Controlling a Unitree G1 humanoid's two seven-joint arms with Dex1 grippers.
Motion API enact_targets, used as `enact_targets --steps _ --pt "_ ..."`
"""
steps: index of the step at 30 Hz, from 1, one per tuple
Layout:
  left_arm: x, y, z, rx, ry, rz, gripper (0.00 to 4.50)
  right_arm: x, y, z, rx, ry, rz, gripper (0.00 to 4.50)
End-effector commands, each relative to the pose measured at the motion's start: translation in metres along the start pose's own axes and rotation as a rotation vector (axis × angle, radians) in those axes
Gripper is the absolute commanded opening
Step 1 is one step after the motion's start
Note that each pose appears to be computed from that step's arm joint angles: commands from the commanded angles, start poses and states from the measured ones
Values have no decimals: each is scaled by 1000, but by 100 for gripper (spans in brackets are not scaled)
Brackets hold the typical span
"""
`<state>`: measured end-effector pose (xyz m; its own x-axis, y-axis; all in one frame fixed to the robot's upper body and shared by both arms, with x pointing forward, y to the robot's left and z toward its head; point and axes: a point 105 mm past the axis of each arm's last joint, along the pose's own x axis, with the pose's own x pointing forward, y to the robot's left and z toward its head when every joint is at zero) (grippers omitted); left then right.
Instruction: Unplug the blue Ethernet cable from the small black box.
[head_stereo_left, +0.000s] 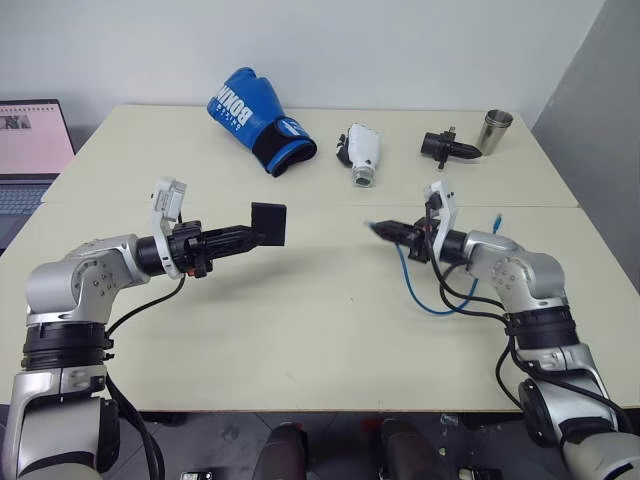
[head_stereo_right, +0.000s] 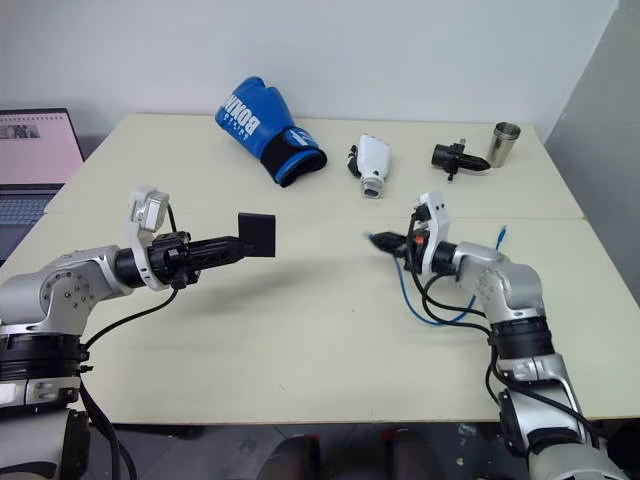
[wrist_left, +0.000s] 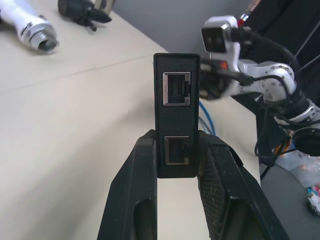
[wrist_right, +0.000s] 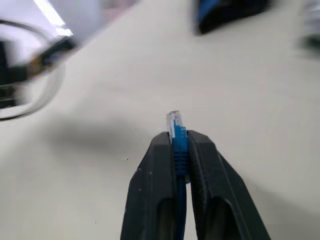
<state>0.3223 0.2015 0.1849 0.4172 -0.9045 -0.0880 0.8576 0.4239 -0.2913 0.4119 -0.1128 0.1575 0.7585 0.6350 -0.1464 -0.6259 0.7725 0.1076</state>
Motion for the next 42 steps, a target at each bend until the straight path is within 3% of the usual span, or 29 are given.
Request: enact_targets --steps 1,3,5,12,17,21,25,29,35,42 --pt "10 -3 -1 91 24 4 76 10 -29 16 -131 -82 -210 8" --pt "15 -2 1 96 6 7 76 14 -34 20 -137 -106 -248 78" --pt "17 -1 0 101 2 8 76 17 -33 27 -137 -143 -256 108" --pt "19 13 5 151 -48 112 76 11 -19 42 -240 -185 -167 276" --pt "12 58 15 265 -155 441 76 -3 47 42 -350 -166 217 392" --pt "4 78 3 302 -185 586 76 -17 87 30 -423 -104 411 394" --pt "-8 92 -33 269 -173 706 76 -20 108 15 -486 -53 484 394" --pt "-16 101 -49 271 -150 790 76 -20 113 13 -500 -44 500 394" --pt "-20 101 -87 265 -2 812 76 -17 116 14 -521 -36 511 394" --pt "-27 100 -107 206 85 831 76 -17 118 15 -533 -35 515 394"
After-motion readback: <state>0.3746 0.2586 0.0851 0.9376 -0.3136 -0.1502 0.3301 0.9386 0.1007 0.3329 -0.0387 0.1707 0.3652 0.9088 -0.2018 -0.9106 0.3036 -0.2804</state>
